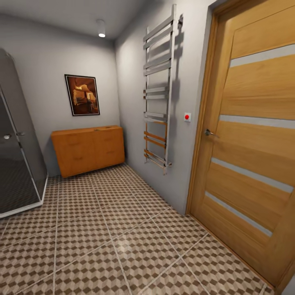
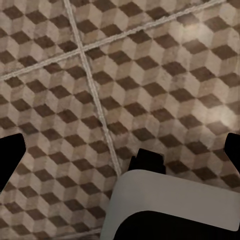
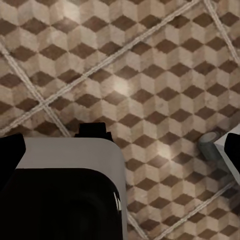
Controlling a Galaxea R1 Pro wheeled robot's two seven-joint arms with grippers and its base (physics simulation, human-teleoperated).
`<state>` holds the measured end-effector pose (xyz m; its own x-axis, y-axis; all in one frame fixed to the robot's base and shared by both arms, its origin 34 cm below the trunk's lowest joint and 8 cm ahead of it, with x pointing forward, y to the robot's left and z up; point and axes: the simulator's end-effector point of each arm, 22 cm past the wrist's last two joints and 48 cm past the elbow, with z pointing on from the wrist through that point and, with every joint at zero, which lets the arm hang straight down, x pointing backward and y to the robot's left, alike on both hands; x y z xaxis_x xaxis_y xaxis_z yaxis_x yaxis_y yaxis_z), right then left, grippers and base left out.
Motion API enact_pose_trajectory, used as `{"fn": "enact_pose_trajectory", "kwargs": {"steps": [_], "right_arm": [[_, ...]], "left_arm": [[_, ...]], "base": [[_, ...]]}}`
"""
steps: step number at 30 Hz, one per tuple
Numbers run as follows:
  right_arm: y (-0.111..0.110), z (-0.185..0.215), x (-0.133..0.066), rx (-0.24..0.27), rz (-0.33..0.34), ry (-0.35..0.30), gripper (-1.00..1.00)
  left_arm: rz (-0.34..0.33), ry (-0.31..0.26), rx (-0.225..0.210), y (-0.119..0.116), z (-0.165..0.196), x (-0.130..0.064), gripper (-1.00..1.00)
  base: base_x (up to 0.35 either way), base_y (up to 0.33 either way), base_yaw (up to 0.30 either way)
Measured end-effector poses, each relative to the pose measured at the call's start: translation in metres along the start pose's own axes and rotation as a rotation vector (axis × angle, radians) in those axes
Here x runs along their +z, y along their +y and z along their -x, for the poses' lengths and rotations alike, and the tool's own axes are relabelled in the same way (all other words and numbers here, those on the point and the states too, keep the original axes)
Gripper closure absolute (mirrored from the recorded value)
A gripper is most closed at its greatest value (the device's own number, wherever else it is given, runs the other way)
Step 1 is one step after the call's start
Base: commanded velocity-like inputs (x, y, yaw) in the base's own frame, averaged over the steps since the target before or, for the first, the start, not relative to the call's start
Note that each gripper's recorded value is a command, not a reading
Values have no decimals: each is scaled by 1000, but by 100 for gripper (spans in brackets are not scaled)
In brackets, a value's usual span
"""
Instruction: Take the four mousetraps from the cabinet in the bathroom and place them on the bathroom floor. Make sure all four end up on the same floor surface, and ensure that at least two of them are either under or directly next to the same bathroom sink.
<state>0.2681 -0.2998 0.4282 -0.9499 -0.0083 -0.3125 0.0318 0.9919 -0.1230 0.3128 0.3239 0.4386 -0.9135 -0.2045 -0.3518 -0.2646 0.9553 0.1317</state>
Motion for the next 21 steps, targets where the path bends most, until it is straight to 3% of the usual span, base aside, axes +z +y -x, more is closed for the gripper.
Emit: {"fn": "enact_pose_trajectory", "kwargs": {"steps": [21], "right_arm": [[0,-9,0,-3,0,22,-100]], "left_arm": [[5,23,-4,1,-9,1,-100]], "base": [[0,0,230]]}}
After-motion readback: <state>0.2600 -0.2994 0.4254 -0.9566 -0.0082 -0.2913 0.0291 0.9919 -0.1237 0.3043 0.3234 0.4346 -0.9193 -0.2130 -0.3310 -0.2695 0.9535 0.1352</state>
